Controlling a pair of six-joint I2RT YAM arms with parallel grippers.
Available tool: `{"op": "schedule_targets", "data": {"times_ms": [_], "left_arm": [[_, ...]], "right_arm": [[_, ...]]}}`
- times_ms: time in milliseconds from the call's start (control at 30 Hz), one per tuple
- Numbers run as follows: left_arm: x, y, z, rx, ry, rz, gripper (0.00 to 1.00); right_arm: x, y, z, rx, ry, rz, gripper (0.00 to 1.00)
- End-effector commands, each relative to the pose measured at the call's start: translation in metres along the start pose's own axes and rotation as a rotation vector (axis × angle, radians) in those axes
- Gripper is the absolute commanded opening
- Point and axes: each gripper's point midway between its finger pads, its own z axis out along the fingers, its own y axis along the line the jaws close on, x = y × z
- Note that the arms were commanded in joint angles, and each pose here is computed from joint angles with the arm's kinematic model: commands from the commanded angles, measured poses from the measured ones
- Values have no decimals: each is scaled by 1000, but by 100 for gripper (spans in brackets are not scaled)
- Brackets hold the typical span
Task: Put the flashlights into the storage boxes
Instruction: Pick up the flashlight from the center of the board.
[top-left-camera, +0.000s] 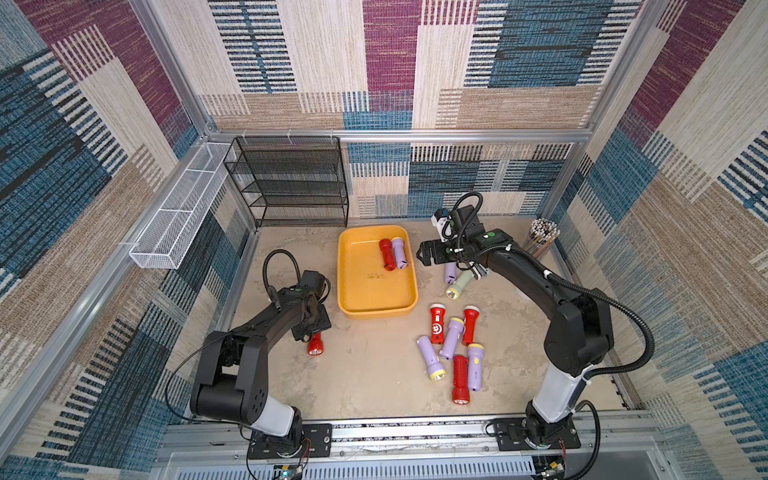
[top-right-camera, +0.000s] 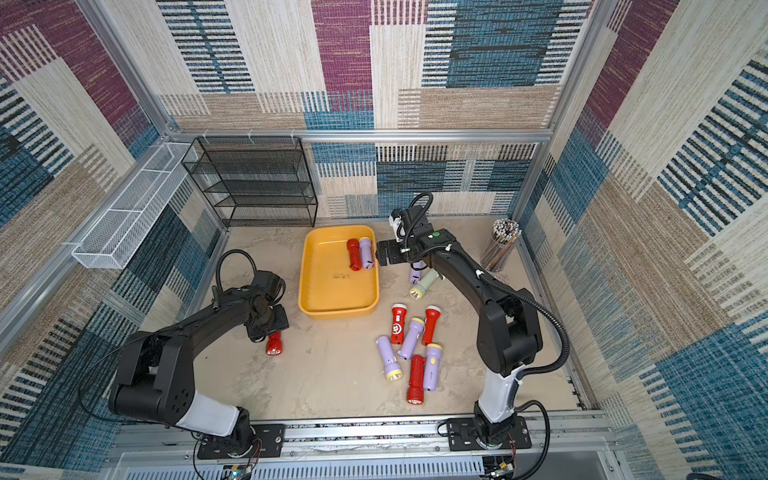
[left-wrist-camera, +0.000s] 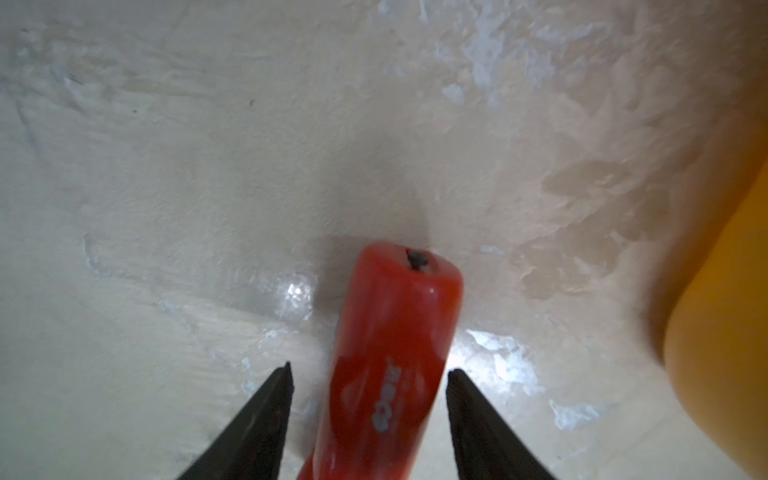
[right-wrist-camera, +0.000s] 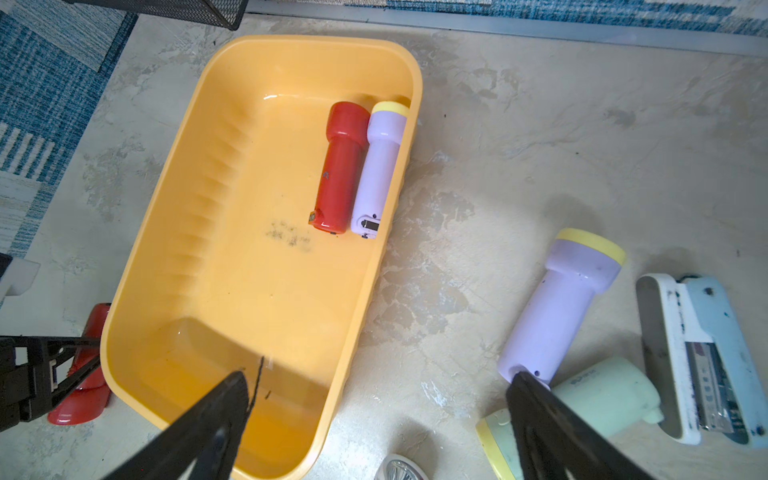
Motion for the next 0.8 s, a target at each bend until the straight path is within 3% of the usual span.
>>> {"op": "schedule_targets", "data": {"times_ms": [0,100,300,367,567,767], "left_arm": [[-6,-7,4,29,-1,28,63],[-8,-7,11,19,14,27,58],[-11,-15,22,31,61,41,26],[-11,-19,22,40,76,48,21],[-27,-21,-3,35,65,66,17],[-65,-34,-44,63,-21,98,18]], "right_arm": [[-3,-4,-1,27,-8,-11,100],[-13,-3,-6,32,-29,-16,100],[-19,-6,-8,60,-38,-29,100],[-20,-7,-9,66,-41,-30,100],[-22,-10,-9,82,-43,-30,100],[-22,-11,-8,89,-46,-24,100]]}}
